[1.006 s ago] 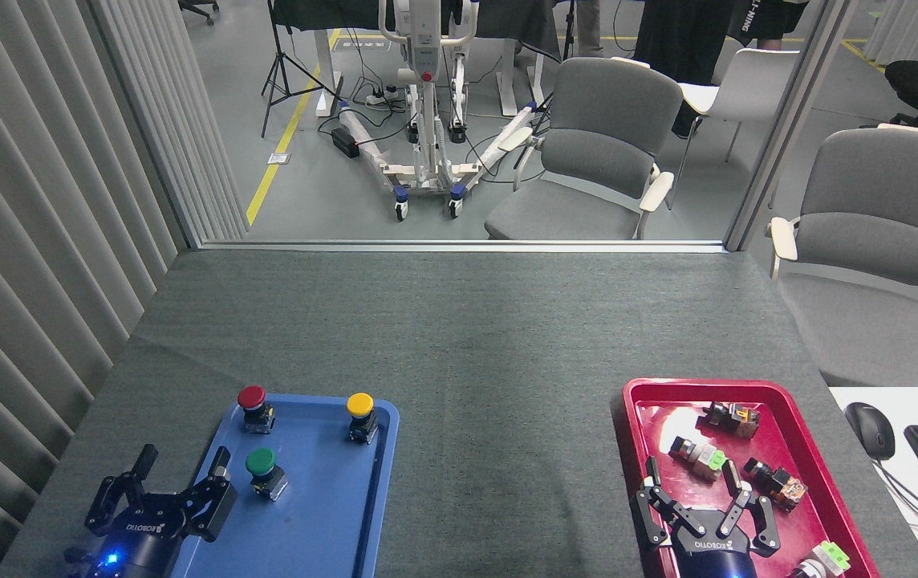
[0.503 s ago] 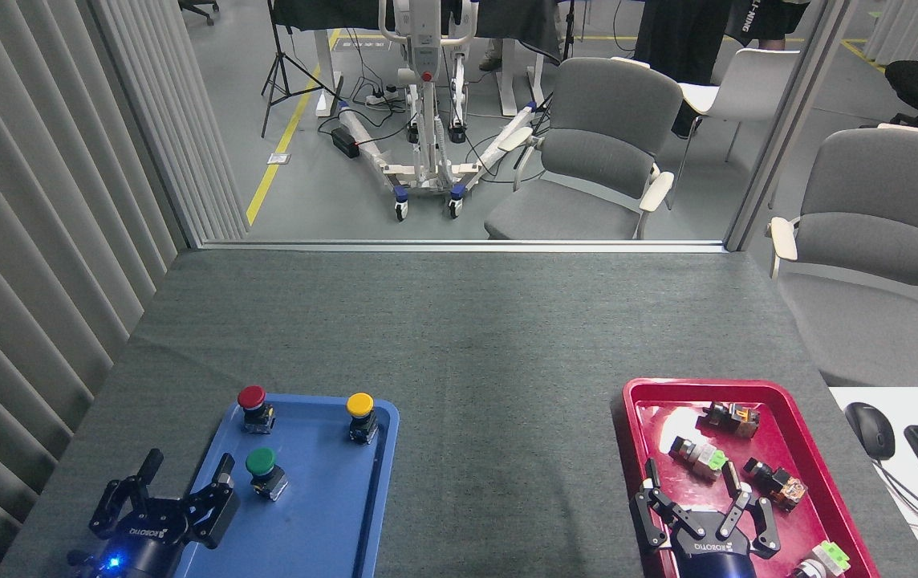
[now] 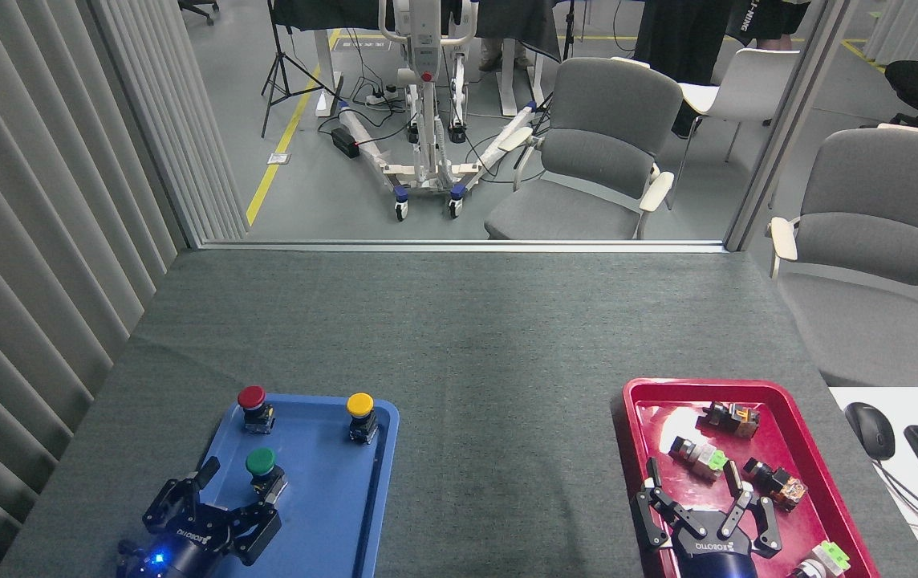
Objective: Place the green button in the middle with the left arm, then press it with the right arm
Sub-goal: 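Lower the left gripper onto the green button and grasp it, then carry the green button off the blue tray toward the table middle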
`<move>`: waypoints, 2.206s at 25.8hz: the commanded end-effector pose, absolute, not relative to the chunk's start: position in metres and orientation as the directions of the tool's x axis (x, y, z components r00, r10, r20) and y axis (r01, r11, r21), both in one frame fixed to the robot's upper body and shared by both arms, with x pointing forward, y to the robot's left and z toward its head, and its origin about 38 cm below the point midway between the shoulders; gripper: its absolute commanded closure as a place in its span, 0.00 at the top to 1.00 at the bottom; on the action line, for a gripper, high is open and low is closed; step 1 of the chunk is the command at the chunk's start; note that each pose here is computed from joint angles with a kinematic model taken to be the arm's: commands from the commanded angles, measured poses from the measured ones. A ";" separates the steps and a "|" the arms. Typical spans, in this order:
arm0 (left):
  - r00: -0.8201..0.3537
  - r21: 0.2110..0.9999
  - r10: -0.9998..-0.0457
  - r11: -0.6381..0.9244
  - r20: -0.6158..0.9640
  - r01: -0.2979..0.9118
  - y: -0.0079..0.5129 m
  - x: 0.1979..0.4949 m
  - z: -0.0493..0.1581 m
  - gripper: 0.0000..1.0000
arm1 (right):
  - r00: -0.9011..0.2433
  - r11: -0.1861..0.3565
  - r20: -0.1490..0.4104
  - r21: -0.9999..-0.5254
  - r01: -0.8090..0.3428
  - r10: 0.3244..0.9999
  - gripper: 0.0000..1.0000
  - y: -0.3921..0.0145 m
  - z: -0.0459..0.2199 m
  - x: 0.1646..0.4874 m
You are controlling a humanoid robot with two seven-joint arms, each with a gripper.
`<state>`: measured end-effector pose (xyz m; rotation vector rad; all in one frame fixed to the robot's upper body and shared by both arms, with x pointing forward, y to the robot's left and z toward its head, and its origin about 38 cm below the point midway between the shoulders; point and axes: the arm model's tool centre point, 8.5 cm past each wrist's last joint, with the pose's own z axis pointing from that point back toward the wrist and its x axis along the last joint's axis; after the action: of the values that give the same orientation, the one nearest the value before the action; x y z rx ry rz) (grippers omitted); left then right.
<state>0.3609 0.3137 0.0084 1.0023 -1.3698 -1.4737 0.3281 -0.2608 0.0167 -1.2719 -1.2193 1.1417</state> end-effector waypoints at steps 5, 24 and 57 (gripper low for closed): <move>-0.301 0.991 -0.954 -0.028 0.012 0.128 0.314 0.372 -0.008 0.99 | 0.048 0.000 0.003 -0.998 0.061 0.999 1.00 -0.262 0.017 0.328; -0.312 0.984 -0.950 -0.031 0.024 0.173 0.307 0.388 -0.021 0.50 | 0.049 0.000 0.003 -0.998 0.061 0.999 1.00 -0.261 0.017 0.328; -0.688 0.998 -0.724 0.004 0.051 0.070 0.064 0.410 -0.010 0.00 | 0.051 0.003 0.006 -0.998 0.058 0.999 1.00 -0.261 0.016 0.328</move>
<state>0.4073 0.0888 -0.0069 0.7109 -1.7063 -1.6969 0.3277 -0.2613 0.0159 -1.2752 -1.2175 1.1392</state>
